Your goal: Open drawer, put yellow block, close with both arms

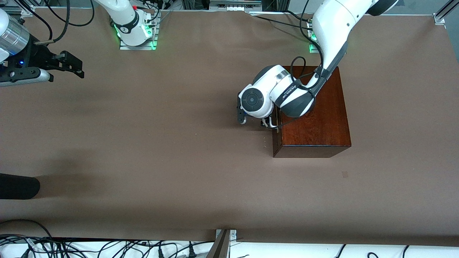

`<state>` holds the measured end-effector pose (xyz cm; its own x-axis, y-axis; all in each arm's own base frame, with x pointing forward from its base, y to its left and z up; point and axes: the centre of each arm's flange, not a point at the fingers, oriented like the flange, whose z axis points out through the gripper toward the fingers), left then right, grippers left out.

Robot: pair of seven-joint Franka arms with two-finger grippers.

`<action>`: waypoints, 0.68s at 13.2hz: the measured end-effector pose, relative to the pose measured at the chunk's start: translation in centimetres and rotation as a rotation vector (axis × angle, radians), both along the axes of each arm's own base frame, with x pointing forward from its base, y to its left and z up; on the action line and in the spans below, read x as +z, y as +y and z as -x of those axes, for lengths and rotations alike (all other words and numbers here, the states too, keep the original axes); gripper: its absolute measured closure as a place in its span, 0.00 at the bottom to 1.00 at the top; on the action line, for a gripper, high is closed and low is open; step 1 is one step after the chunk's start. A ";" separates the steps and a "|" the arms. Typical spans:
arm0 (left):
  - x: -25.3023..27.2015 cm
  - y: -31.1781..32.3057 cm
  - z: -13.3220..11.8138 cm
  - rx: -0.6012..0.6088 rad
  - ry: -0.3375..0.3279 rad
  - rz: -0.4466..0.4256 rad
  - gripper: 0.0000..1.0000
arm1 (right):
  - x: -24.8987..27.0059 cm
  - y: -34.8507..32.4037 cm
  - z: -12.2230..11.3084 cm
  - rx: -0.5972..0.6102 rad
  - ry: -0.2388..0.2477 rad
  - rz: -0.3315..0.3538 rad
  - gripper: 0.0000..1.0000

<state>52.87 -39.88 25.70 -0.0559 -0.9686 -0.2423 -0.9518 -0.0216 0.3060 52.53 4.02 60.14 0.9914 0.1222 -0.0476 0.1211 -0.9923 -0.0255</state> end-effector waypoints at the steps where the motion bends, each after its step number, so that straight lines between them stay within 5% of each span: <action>1: 0.0 0.0 0.0 0.000 0.000 0.000 0.00 | 0.0 -0.2 0.0 -0.003 0.000 0.000 0.00; 5: 0.7 -0.2 -0.1 0.045 0.030 0.048 0.00 | 0.0 -0.4 0.0 -0.005 -0.001 0.008 0.00; 9: 6.6 -2.2 -1.3 0.259 0.024 0.196 0.00 | 0.0 -0.4 0.0 -0.005 -0.001 0.010 0.00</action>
<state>54.12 -42.05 32.25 0.1953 -0.9794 -0.0516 -0.9146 -0.2008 0.3509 52.58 3.58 60.13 0.9921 0.1163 -0.0480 0.1157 -0.9932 -0.0151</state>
